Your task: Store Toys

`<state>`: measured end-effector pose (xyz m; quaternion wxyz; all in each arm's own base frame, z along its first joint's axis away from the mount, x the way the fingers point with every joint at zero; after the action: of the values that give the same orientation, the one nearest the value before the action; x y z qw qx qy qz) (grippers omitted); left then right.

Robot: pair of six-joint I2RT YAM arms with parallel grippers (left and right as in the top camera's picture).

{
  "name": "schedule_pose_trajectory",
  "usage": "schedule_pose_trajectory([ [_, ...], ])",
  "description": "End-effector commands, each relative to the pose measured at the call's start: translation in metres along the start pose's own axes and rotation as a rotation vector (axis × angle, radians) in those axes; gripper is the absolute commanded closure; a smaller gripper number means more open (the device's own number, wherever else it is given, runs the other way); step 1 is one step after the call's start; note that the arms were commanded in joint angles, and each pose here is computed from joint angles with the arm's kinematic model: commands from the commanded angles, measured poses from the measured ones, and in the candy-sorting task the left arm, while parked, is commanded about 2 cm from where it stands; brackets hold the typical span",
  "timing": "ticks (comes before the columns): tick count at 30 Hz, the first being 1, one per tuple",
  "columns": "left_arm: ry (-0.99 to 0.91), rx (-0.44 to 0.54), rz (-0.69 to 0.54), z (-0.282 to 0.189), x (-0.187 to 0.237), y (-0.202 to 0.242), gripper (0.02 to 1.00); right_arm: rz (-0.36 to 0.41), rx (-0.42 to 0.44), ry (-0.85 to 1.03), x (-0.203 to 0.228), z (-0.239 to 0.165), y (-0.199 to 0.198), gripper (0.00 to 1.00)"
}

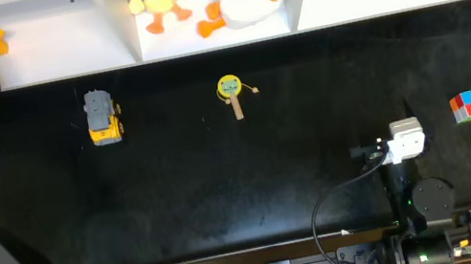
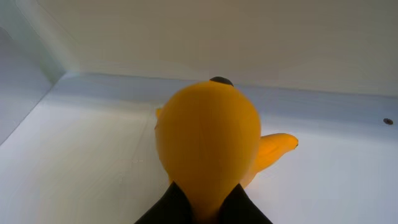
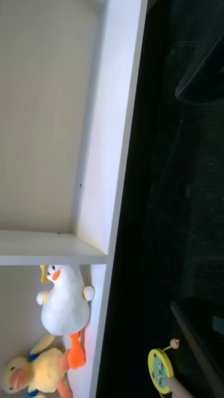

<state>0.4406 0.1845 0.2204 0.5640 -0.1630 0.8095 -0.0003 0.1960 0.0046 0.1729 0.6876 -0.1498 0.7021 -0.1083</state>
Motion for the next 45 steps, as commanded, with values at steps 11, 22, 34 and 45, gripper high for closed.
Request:
schedule_pose_trajectory([
  [11, 0.074, -0.046, 0.011, -0.041, -0.014, -0.010, 0.947, 0.000, 0.008, -0.008, 0.000, 0.000, -0.001, 0.005],
  [22, 0.071, -0.062, 0.015, -0.073, -0.028, -0.017, 0.936, 0.000, 0.008, -0.008, 0.000, 0.000, -0.001, 0.007],
  [34, 0.075, -0.088, 0.014, -0.073, -0.027, -0.013, 0.936, 0.000, 0.008, -0.008, 0.000, 0.000, -0.001, 0.003],
  [45, 0.072, -0.139, 0.016, -0.071, -0.027, -0.006, 0.936, 0.000, 0.008, -0.008, 0.000, 0.000, -0.001, 0.005],
])
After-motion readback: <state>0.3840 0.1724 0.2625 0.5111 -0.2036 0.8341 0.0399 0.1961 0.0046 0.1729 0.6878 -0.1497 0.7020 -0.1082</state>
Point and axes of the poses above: each gripper's point midway between its finger pads, its own z axis out along the fingers, its own y axis along the line the jaws close on, x = y × z, the point moved 5 cm from there along -z, back along the fingers, and after that the axes turned 15 degrees about -z, right-handed, at the moved point
